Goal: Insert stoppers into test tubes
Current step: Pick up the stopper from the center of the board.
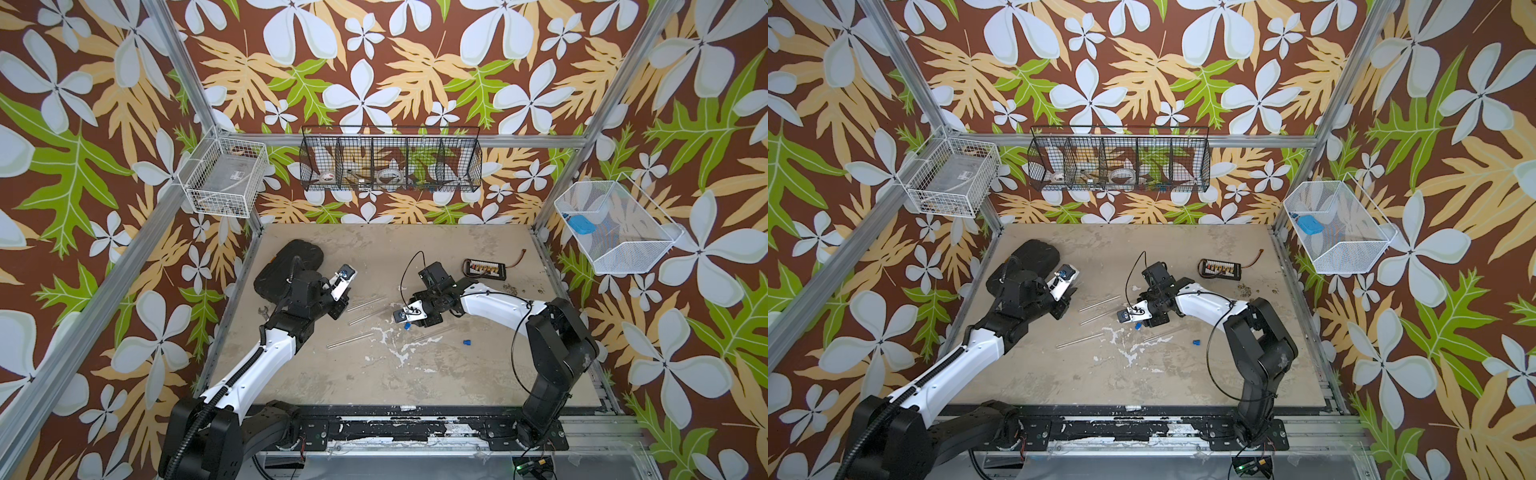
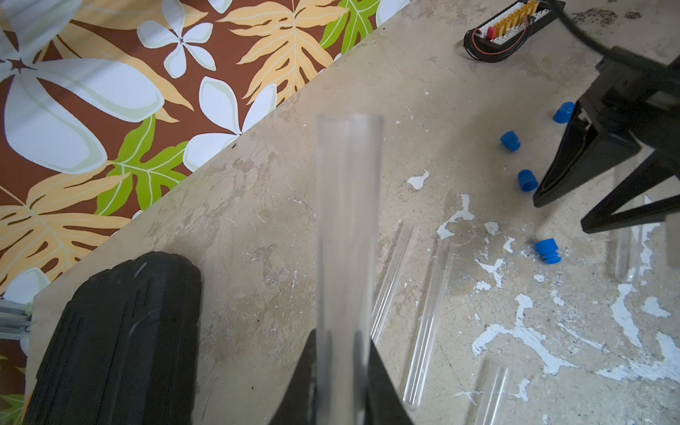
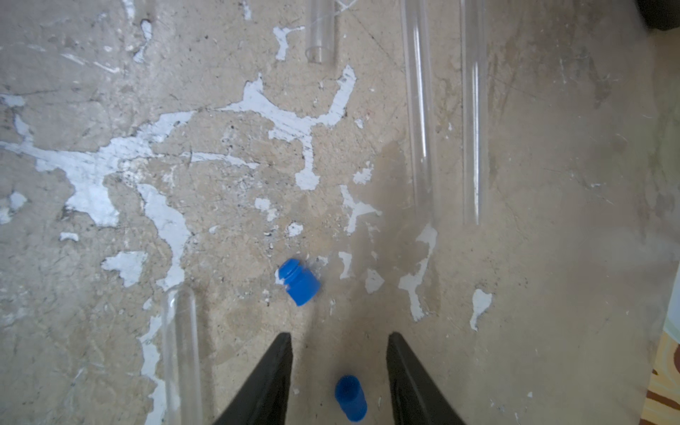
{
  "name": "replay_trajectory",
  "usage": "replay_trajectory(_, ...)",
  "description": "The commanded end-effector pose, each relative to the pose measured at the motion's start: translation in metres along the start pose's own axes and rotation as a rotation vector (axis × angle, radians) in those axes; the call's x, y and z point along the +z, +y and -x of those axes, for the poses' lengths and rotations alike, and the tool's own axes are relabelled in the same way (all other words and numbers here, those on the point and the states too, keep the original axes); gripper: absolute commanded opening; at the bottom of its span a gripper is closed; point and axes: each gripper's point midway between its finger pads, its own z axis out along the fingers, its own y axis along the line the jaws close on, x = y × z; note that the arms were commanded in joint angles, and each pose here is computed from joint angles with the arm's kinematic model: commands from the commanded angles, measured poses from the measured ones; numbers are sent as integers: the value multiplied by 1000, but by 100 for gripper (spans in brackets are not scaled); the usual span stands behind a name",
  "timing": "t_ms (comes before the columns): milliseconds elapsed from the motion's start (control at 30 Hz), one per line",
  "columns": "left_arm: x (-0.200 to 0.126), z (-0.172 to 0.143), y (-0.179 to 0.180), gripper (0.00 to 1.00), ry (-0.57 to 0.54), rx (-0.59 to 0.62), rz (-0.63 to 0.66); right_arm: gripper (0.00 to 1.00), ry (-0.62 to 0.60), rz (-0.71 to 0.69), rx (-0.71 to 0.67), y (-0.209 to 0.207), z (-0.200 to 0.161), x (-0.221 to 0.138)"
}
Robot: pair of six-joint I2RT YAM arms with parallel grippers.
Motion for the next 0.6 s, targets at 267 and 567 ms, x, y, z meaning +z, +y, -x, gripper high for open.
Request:
replay_trajectory(267, -5, 12, 1, 0, -47, 14, 2, 44, 45, 93, -35, 18, -4, 19)
replay_trajectory(567, -9, 15, 2, 0, -61, 21, 5, 46, 75, 92, -53, 18, -5, 26)
